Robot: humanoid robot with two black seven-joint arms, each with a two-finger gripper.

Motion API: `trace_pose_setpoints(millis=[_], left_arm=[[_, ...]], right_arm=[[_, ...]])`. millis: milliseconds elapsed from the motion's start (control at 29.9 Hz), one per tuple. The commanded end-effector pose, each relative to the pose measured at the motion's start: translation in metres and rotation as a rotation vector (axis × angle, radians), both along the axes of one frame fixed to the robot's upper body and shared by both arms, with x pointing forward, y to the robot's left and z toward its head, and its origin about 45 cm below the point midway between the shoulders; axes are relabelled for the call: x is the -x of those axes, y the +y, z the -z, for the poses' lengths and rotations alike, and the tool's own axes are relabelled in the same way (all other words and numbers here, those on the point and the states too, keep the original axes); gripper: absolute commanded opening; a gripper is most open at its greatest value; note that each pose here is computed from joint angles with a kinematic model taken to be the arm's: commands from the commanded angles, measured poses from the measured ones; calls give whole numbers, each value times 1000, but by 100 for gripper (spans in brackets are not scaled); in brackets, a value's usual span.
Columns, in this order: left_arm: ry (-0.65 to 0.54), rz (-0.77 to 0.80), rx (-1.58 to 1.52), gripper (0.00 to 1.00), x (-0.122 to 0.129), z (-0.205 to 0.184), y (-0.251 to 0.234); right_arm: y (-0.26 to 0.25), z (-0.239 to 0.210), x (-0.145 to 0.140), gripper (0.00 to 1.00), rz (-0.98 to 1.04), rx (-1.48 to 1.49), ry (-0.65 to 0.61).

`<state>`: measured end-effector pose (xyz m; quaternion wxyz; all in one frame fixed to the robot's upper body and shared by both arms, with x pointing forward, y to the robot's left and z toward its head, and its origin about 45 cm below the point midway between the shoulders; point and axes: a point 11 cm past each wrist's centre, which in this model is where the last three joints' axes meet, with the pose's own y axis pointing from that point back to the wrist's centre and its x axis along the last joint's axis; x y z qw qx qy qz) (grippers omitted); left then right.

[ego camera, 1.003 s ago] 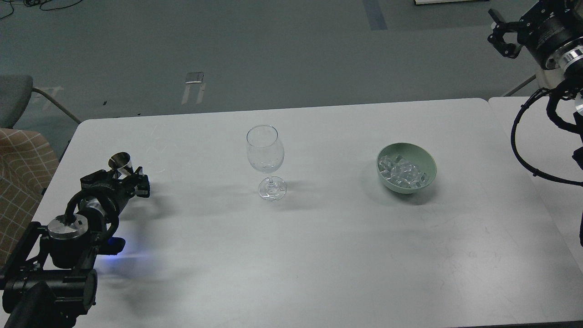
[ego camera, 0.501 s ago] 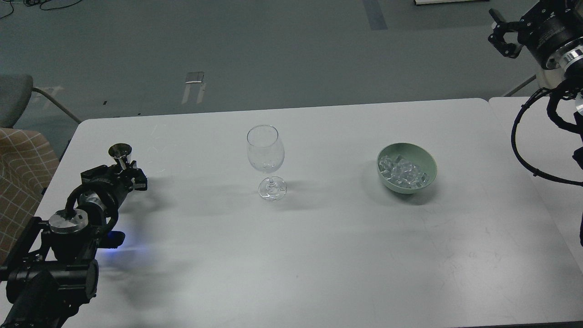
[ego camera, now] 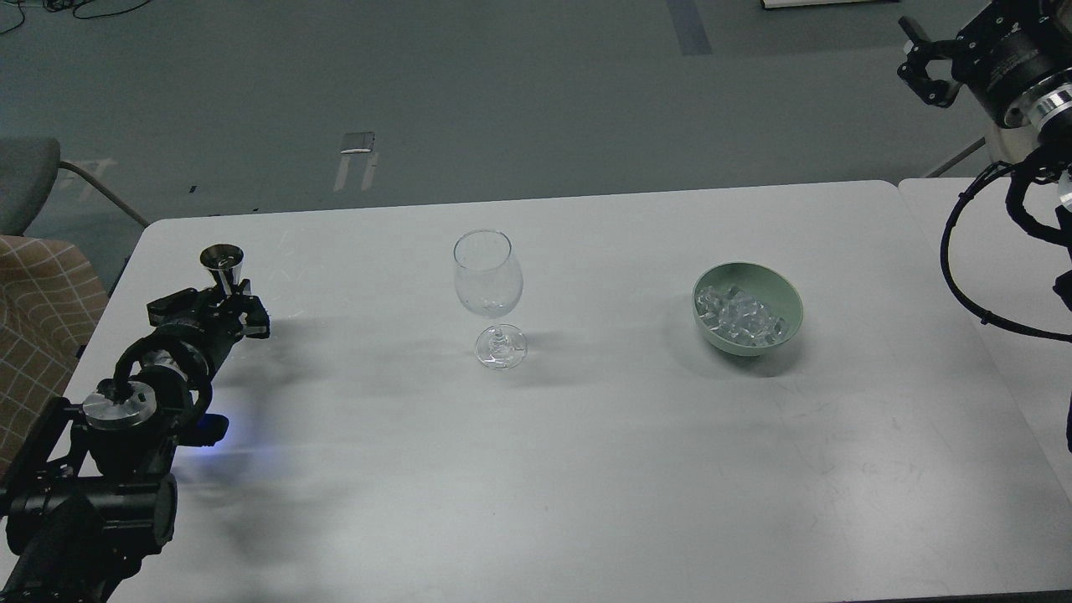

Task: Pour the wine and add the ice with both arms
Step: 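Lift the jigger with the left gripper and carry it toward the wine glass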

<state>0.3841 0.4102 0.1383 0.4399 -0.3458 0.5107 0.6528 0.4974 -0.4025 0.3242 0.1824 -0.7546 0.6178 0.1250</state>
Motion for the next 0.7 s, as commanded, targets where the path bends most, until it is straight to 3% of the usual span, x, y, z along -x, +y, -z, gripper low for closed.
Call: trace_pose_setpoints(millis=[0, 668], left_arm=[[-38, 18, -1, 2, -7, -14, -6], [-207, 165, 16, 0, -16, -84, -66]], right_arm=[[-3, 2, 2, 100, 5, 3, 5], [-13, 4, 5, 100, 22, 10, 11]])
